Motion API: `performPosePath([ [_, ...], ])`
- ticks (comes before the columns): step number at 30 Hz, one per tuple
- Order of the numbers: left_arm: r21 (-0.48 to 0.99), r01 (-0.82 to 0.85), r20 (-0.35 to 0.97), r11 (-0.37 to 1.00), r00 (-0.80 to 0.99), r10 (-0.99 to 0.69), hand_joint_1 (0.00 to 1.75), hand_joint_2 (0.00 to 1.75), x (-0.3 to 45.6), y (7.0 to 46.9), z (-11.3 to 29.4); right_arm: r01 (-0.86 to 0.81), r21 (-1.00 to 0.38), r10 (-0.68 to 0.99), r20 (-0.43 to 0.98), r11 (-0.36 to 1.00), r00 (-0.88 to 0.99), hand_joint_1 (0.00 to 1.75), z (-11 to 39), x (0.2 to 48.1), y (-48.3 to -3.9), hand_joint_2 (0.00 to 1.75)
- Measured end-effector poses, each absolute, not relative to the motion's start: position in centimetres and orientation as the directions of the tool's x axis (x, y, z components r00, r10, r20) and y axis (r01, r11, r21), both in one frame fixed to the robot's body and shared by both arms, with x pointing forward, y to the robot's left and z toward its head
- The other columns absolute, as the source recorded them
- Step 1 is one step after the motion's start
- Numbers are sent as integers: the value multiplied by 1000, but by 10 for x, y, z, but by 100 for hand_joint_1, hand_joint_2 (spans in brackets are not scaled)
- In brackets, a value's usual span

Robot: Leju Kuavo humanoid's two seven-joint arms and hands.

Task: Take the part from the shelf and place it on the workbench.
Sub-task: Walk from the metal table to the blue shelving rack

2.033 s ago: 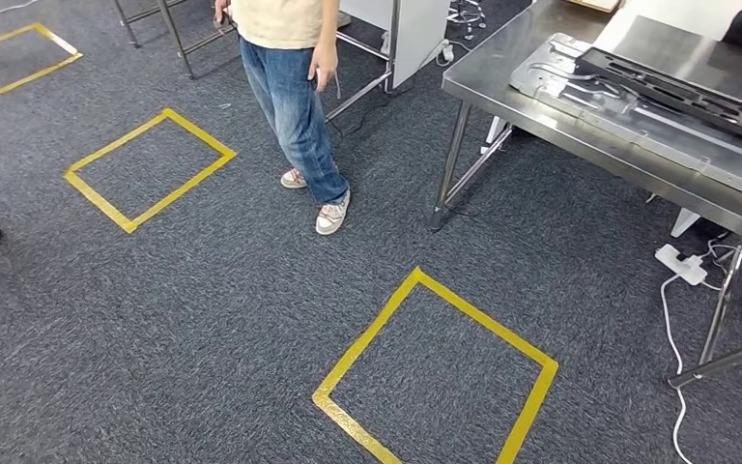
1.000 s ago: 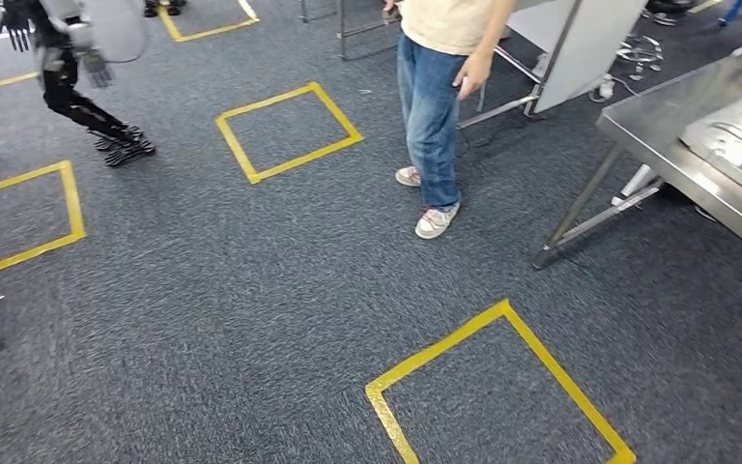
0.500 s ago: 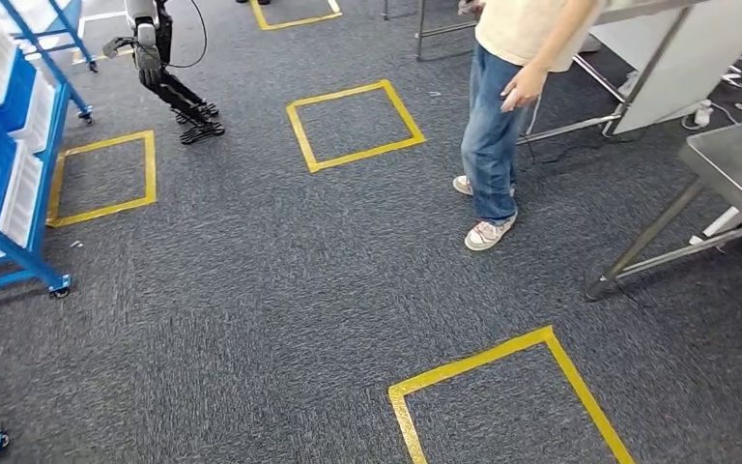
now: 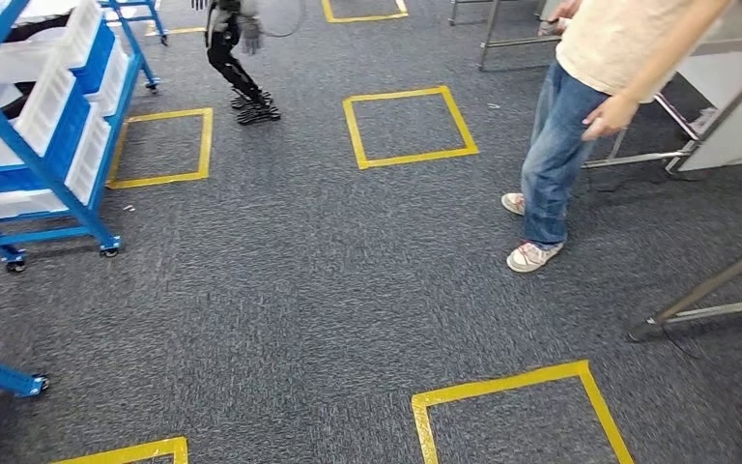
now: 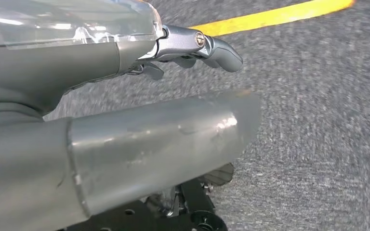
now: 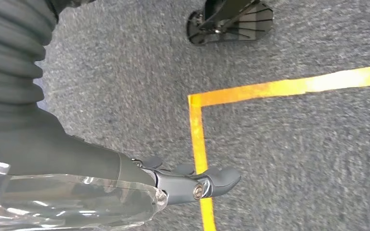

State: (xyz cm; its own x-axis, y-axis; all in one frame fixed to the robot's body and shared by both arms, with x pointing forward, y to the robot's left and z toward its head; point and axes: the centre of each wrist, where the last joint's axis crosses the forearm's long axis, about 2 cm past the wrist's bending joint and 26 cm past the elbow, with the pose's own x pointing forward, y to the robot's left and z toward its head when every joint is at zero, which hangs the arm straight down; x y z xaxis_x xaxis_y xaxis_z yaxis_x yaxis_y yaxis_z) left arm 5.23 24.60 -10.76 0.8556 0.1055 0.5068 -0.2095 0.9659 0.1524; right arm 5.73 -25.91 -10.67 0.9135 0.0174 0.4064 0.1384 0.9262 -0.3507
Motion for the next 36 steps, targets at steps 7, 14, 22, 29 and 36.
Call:
performPosePath([
  [7, 155, -208, 505, 966, 857, 104, 0, 0, 51, 246, -108, 135, -349, 22, 412, 927, 911, 0, -106, 60, -258, 175],
  [14, 157, -186, 504, 970, 860, 83, 0, 0, 51, 246, -108, 110, -354, 48, 408, 929, 912, 0, -106, 58, -257, 175],
  [22, 181, -36, 502, 983, 863, -61, 0, 0, 52, 244, -108, 69, -366, 80, 378, 928, 922, 0, -105, 61, -251, 175],
  [29, 208, 139, 490, 968, 842, -226, 0, 0, 55, 240, -107, 13, -383, 139, 369, 924, 919, 0, -106, 56, -250, 175],
  [36, 204, 199, 487, 959, 829, -276, 0, 0, 55, 234, -106, -13, -391, 169, 369, 920, 914, 0, -106, 57, -249, 175],
])
